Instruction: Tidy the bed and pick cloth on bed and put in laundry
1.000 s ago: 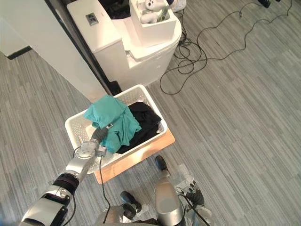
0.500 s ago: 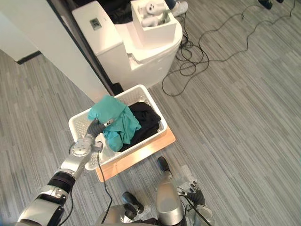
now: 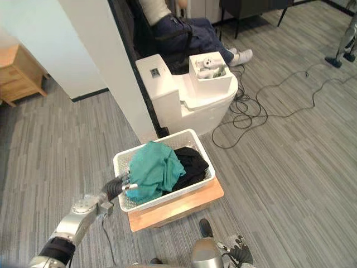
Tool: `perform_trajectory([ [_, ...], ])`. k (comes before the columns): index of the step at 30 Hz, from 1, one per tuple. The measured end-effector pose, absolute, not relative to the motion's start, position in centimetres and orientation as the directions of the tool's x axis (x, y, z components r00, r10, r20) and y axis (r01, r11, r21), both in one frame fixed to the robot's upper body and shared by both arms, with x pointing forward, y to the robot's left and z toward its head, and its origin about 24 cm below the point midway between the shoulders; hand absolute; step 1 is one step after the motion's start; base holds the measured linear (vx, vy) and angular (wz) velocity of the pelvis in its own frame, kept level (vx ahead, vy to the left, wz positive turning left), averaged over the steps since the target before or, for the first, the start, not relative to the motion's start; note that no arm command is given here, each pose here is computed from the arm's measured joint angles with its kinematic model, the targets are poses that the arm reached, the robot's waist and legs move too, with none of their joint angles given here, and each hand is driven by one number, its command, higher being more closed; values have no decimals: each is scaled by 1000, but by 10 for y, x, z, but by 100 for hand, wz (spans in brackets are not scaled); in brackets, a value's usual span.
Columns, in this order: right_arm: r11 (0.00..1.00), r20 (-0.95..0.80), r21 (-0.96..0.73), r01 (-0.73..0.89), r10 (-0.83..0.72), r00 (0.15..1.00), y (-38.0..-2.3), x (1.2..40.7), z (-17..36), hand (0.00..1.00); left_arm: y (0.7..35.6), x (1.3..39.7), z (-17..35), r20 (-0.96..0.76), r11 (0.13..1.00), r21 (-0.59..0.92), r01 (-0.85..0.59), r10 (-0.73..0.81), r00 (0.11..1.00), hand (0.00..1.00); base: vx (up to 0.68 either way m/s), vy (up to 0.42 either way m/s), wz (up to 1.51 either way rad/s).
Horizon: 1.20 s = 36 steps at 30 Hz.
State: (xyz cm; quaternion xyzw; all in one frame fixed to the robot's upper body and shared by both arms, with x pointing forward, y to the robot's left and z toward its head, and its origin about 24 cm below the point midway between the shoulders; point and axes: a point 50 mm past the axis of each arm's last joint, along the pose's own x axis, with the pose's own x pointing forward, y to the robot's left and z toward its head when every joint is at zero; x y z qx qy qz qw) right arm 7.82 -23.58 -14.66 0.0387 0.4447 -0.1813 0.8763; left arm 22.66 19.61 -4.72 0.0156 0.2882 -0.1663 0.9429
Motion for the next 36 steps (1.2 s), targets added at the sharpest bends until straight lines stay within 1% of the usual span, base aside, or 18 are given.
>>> perform_trajectory([
  [2,929,-799,-96,358,-286,529,-237,75,-147,0,200,218,-53,-572,955,-60,290,-271,774,0,-37,-32,8],
  [4,931,-806,-104,350,-285,519,-238,70,-148,0,208,211,-59,-594,973,-38,228,-205,778,0,-42,-33,9],
  [6,931,-826,-113,347,-282,488,-238,58,-151,0,228,206,-63,-605,995,11,102,-75,793,0,-52,-49,15],
  [8,931,-836,-118,347,-281,471,-238,52,-152,0,247,199,-65,-606,999,47,-9,36,795,0,-33,-60,19],
  [9,928,-840,-119,352,-283,463,-239,49,-153,0,260,193,-67,-612,994,76,-74,105,784,0,-26,-52,16],
  [10,926,-840,-120,357,-286,461,-240,48,-153,0,266,190,-69,-618,990,91,-107,140,774,0,-27,-54,11],
  [11,919,-840,-125,374,-298,453,-242,45,-152,0,278,180,-73,-621,974,125,-187,224,751,0,-22,-42,6],
  [13,917,-843,-129,378,-302,445,-243,41,-152,0,284,173,-76,-625,964,138,-226,262,736,0,-11,-46,9],
  [16,914,-848,-126,386,-301,436,-242,37,-153,0,300,144,-88,-663,925,144,-353,355,660,0,4,-39,6],
  [18,911,-850,-120,395,-300,433,-242,36,-153,0,301,130,-96,-697,910,120,-397,362,619,0,3,-36,2],
  [20,910,-851,-113,400,-297,434,-241,37,-153,0,294,112,-109,-746,901,83,-425,339,573,0,6,-32,4],
  [23,912,-856,-88,401,-275,438,-234,38,-155,0,261,70,-138,-853,895,4,-446,236,465,0,3,-25,7],
  [25,912,-862,-55,406,-249,443,-223,39,-157,0,232,34,-156,-920,887,-16,-462,168,355,0,-7,-40,3],
  [26,912,-862,-49,407,-245,444,-221,39,-158,0,226,29,-159,-930,888,-16,-460,156,333,0,-8,-40,-4],
  [28,906,-864,-43,421,-246,440,-218,38,-158,0,210,7,-166,-960,883,-9,-469,124,252,0,-20,-44,-5],
  [29,906,-863,-42,422,-245,441,-217,38,-158,0,210,2,-166,-964,880,-2,-475,125,236,0,-20,-44,-1],
  [33,900,-856,-30,435,-248,454,-216,42,-157,0,207,-11,-169,-978,854,77,-514,165,128,0,-32,-50,-1],
  [36,895,-861,-29,444,-249,445,-216,41,-158,0,204,-11,-170,-980,856,96,-509,169,100,0,-28,-60,-2],
])
